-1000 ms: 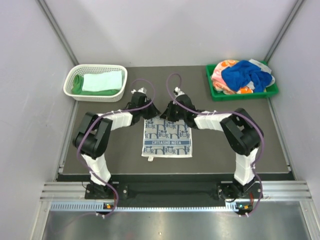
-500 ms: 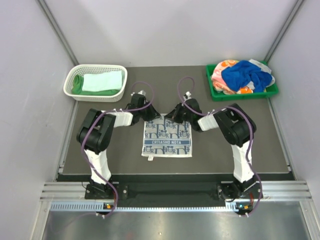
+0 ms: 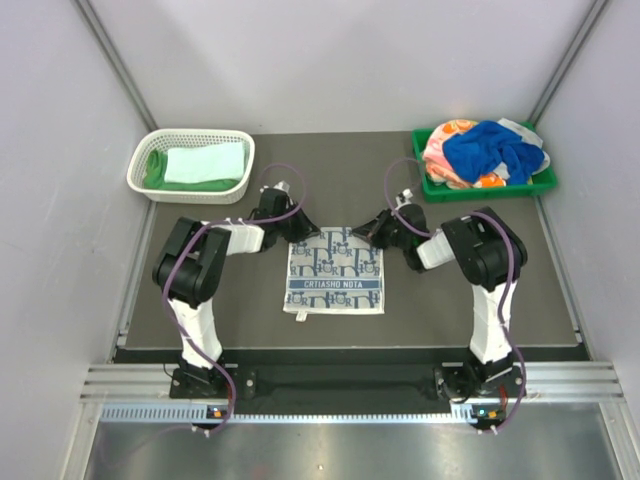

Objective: Fold and stack the towels
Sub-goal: Fold the towel

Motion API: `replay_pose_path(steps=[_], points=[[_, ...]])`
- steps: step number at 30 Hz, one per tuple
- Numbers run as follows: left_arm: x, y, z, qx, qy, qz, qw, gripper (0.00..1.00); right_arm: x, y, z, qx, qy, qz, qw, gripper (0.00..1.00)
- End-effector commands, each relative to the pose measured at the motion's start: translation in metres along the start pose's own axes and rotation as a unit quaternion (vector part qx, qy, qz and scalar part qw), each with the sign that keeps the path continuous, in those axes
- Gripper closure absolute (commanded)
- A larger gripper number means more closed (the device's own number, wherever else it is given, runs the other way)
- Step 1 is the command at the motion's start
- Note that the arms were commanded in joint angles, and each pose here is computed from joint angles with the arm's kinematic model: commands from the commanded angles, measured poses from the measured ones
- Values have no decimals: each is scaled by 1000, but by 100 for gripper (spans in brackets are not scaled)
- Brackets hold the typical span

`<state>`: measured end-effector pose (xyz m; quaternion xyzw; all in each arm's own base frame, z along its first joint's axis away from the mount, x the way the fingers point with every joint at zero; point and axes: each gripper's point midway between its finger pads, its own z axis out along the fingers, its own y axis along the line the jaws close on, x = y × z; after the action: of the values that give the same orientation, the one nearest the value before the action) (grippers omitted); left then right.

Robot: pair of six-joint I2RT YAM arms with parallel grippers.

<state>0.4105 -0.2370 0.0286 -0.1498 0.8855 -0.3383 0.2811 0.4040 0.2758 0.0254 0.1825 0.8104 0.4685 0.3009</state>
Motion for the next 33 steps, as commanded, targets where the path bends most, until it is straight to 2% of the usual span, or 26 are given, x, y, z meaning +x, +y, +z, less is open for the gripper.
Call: replay_pose_path(steps=[1, 12, 21, 28, 33], points=[[1, 51, -7, -78, -7, -4, 997, 81, -34, -8, -20, 3, -45, 2, 999, 99], [-24, 50, -22, -94, -39, 15, 995, 78, -35, -36, -29, 49, -31, -5, 998, 100], [-49, 76, -47, -162, -71, 41, 983, 78, -36, -41, -32, 53, -27, -9, 998, 100], [-51, 75, -47, -169, -63, 49, 982, 78, -48, -16, -34, 39, -25, -38, 998, 100], [-59, 66, -49, -162, -68, 57, 983, 76, -68, 14, -40, 38, -26, -89, 995, 92]])
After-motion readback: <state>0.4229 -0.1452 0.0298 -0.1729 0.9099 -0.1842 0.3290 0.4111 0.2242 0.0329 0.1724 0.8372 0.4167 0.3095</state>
